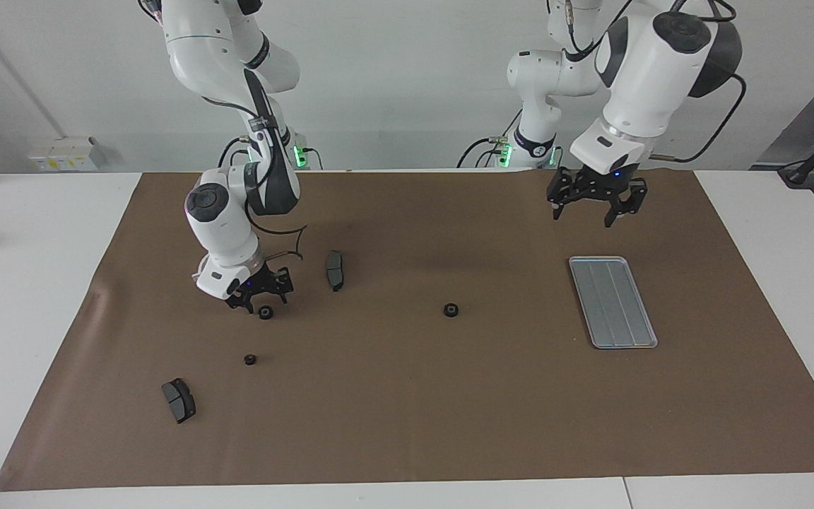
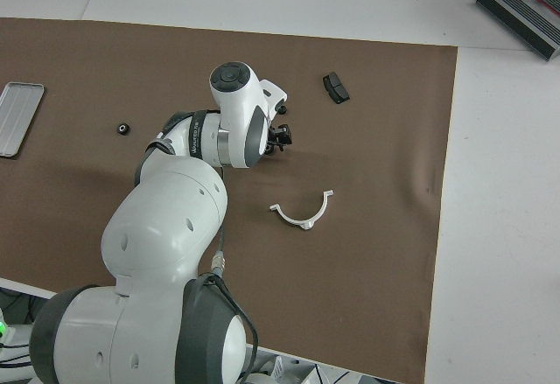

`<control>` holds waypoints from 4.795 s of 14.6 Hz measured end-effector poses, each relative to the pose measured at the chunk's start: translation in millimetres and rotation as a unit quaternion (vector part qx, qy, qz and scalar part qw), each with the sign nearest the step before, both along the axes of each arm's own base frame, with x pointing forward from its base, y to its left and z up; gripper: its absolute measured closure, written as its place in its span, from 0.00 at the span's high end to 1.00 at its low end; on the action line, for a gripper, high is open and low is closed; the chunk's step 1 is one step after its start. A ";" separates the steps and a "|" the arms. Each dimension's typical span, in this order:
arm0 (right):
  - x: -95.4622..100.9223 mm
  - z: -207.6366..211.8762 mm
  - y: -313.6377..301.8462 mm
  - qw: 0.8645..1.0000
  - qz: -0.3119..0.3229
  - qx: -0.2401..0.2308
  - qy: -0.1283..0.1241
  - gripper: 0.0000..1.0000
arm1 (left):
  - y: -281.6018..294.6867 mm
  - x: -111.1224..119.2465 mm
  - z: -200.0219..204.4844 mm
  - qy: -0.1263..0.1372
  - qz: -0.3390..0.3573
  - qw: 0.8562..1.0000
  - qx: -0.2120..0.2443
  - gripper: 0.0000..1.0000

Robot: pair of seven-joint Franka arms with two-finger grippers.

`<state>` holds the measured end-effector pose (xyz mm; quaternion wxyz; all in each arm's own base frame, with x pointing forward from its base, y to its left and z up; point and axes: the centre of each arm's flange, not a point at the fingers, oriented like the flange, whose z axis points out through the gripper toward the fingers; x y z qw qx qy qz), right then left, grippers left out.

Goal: Pick bearing gear from pile to tray

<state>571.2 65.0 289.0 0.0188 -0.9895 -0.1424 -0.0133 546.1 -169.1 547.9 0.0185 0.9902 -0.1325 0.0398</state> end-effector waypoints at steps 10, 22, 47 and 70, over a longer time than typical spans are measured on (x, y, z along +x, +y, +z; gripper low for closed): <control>0.0 -2.2 -15.7 1.000 -0.014 0.001 -0.023 0.49 | -114.3 33.5 -163.1 -0.031 0.040 0.998 -0.029 1.00; 21.5 55.5 -2.1 0.996 -0.082 0.010 -0.039 0.32 | -170.6 23.3 -243.7 -0.024 0.055 0.998 -0.035 1.00; 31.2 108.5 268.1 0.962 -0.224 0.130 -0.086 0.32 | 53.7 39.2 -160.3 -0.008 0.092 0.996 0.006 0.33; 94.0 133.5 142.2 0.966 -0.233 0.036 -0.107 1.00 | 211.8 6.2 -222.0 -0.011 -0.005 1.000 0.026 0.39</control>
